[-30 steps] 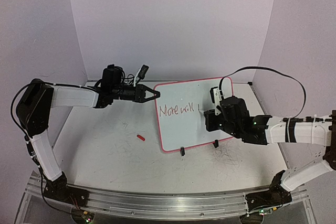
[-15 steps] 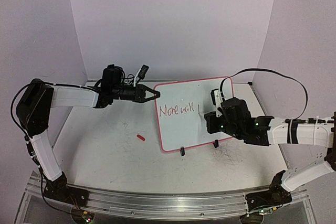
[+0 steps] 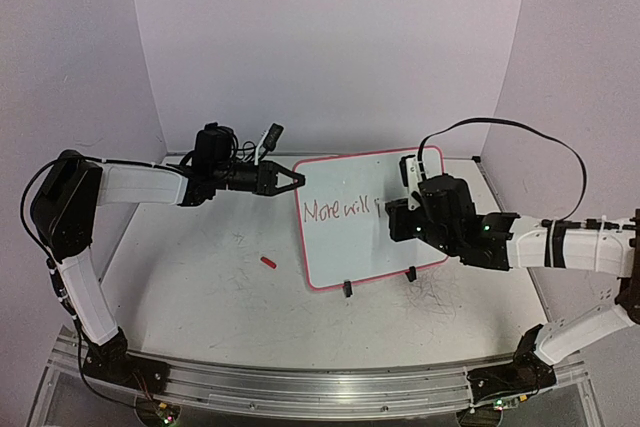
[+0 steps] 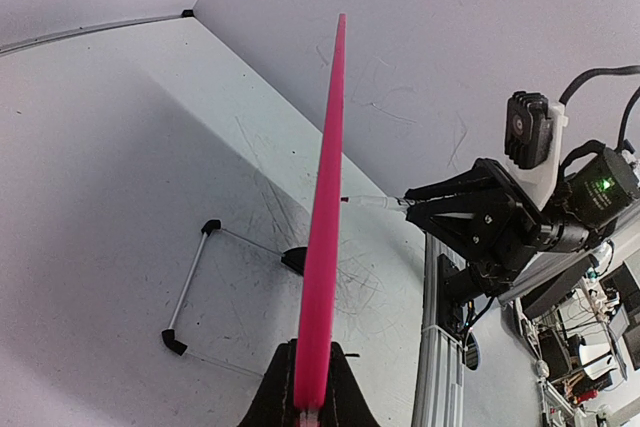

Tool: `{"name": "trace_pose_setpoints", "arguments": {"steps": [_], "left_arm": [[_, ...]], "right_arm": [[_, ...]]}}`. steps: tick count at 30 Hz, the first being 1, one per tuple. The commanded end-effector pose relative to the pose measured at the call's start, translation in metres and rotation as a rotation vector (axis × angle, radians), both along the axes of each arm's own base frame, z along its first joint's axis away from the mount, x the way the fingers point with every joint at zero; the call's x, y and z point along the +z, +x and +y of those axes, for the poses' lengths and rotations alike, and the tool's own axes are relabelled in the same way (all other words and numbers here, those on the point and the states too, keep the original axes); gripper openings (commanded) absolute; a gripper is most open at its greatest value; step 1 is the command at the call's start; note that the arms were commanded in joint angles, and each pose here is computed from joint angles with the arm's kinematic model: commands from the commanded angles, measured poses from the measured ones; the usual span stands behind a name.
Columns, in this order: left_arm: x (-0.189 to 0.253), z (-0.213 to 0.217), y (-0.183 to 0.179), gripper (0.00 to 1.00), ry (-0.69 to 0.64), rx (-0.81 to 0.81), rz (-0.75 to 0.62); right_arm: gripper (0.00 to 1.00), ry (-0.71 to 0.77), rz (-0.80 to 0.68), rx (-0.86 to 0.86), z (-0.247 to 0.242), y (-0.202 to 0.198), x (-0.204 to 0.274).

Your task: Write a sentence on the whiteboard

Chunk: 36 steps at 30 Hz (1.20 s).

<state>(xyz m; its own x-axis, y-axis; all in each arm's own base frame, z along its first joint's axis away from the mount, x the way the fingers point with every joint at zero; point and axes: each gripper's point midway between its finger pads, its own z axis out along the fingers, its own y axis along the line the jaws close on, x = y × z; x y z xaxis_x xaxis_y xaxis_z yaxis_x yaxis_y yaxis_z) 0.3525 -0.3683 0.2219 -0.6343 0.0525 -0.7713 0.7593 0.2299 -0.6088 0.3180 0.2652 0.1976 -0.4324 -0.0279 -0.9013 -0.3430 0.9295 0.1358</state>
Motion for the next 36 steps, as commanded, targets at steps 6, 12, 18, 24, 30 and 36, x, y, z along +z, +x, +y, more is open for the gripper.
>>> {"name": "trace_pose_setpoints", "arguments": {"steps": [6,12,18,24,30,36], "left_arm": [[0.002,-0.002,0.001,0.0,0.019,0.018,0.014],[0.001,-0.002,0.001,0.0,0.02,0.018,0.016],[0.001,-0.002,0.001,0.0,0.02,0.017,0.017],[0.001,-0.002,0.001,0.0,0.02,0.017,0.018],[0.002,-0.002,0.001,0.0,0.019,0.015,0.017],[0.002,-0.002,0.001,0.0,0.019,0.015,0.018]], "right_arm": [[0.0,0.007,-0.043,-0.057,-0.003,0.013,0.012],[0.0,0.004,-0.054,-0.086,-0.007,0.017,0.013],[0.0,-0.003,-0.058,-0.114,-0.013,0.019,0.012],[0.0,-0.004,-0.049,-0.123,-0.016,0.017,0.01],[0.0,-0.005,-0.015,-0.106,-0.018,0.01,0.002],[0.0,0.004,0.01,-0.099,-0.021,0.004,-0.005]]}}
